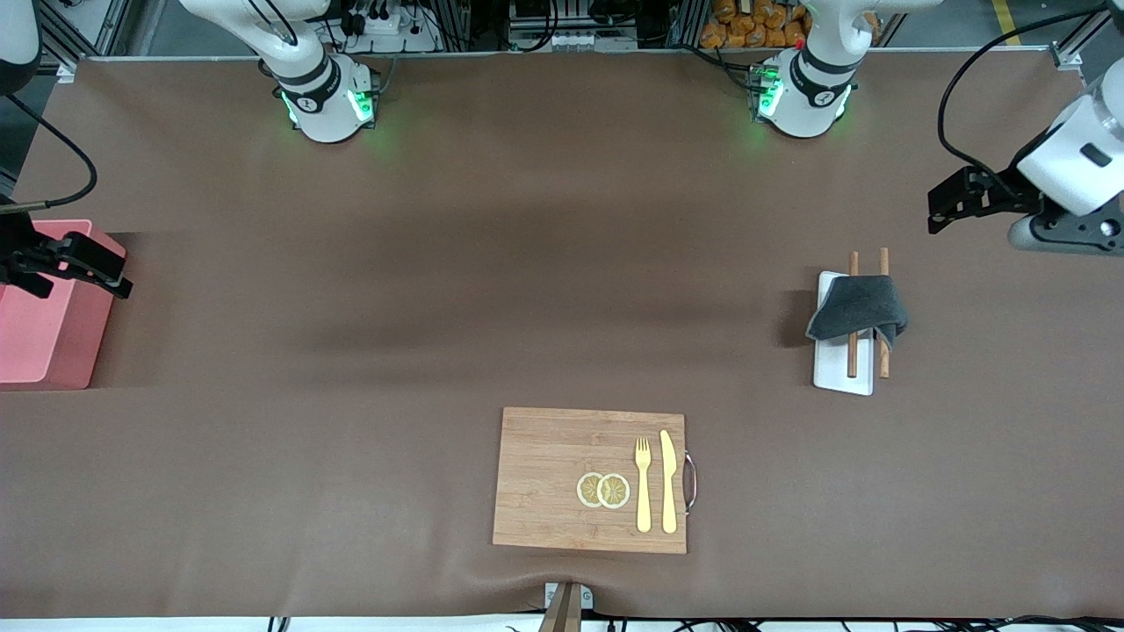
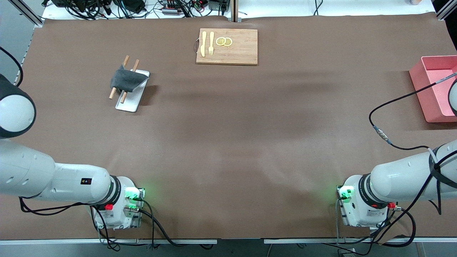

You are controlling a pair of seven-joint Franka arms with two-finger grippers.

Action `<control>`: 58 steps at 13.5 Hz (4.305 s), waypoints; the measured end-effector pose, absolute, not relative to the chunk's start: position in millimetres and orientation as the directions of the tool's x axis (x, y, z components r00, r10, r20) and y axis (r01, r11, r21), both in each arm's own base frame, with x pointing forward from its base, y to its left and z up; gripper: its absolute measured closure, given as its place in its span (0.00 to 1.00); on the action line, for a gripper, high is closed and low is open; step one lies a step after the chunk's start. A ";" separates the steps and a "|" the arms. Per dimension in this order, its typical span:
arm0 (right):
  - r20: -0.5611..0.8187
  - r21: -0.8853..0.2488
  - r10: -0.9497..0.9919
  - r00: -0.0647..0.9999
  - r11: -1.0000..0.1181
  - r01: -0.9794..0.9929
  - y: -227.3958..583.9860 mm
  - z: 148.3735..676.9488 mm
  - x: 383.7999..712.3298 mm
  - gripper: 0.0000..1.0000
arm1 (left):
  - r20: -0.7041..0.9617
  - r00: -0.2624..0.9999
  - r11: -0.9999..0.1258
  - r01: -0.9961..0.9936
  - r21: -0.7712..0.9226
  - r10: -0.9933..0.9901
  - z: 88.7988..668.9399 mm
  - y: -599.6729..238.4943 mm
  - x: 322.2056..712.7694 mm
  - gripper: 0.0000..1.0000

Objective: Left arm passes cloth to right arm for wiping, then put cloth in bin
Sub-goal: 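Reach the left gripper down to the grey cloth on the white tray, then grasp the grey cloth with the left gripper and lift it, then carry the cloth toward the right gripper while the right gripper approaches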

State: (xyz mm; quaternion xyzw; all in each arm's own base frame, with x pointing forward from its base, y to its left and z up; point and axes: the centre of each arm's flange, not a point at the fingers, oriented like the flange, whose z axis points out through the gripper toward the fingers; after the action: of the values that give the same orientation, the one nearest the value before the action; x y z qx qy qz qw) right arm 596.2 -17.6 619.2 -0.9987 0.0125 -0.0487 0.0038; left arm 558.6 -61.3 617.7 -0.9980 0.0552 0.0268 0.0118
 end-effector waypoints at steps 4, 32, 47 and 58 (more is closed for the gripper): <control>0.094 -0.009 -0.022 0.995 -1.000 -0.022 -15.8 617.2 597.2 0.00 | -0.180 0.978 -0.993 -0.113 -0.012 -0.109 530.6 -62.2 596.4 0.00; -0.051 -0.158 -0.164 0.985 -0.973 -0.170 9.3 579.0 605.4 0.00 | -0.333 0.589 -0.676 -0.626 0.388 -0.736 272.5 -35.0 620.7 0.00; -0.134 -0.134 -0.252 0.958 -0.954 -0.269 29.5 558.0 607.6 0.00 | -0.366 0.632 -0.730 -0.575 0.370 -0.683 267.3 -30.4 619.4 0.98; -0.282 -0.177 -0.511 0.812 -0.804 -0.568 53.9 557.6 603.6 0.00 | -0.211 0.872 -0.879 -0.373 0.297 -0.441 415.7 -40.5 640.9 0.98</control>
State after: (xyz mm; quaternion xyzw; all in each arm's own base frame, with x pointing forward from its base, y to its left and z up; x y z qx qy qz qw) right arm 603.6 53.9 557.6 -0.9432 0.2861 0.1107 0.1276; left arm 640.9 -40.5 415.7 -0.9595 0.2122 0.1375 -0.1244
